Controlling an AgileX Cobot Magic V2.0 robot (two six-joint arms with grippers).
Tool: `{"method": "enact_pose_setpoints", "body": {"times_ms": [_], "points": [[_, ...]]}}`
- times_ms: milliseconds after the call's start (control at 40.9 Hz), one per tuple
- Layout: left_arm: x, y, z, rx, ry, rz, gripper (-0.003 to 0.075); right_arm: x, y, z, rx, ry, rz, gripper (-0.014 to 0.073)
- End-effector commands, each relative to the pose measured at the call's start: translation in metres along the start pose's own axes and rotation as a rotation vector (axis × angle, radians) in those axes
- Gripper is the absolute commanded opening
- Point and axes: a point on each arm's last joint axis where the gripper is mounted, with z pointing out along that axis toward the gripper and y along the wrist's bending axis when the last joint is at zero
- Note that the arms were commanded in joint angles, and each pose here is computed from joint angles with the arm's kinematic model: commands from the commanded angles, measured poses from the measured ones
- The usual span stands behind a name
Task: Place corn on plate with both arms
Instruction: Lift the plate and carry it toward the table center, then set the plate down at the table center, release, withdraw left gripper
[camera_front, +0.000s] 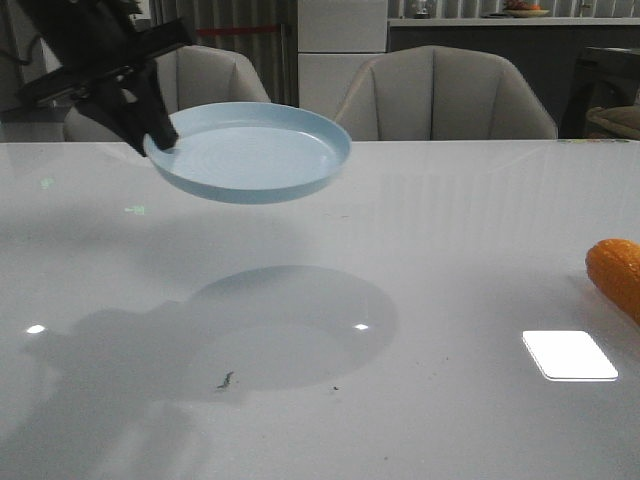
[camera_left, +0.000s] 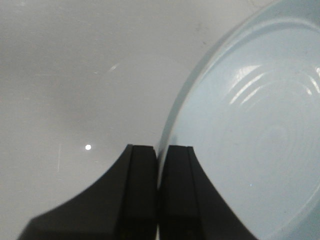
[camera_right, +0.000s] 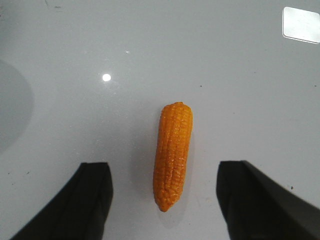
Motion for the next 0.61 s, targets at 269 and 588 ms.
{"method": "enact_pose_setpoints", "body": {"times_ms": [269, 588], "points": [[0.014, -0.066, 0.027, 0.038, 0.022, 0.147, 0.0086, -0.016, -0.002, -0.009, 0.016, -0.108, -0.009, 0.0551], [0.025, -0.066, 0.064, 0.005, 0.138, 0.199, 0.01, -0.016, -0.002, -0.009, 0.016, -0.108, -0.009, 0.0551]]}}
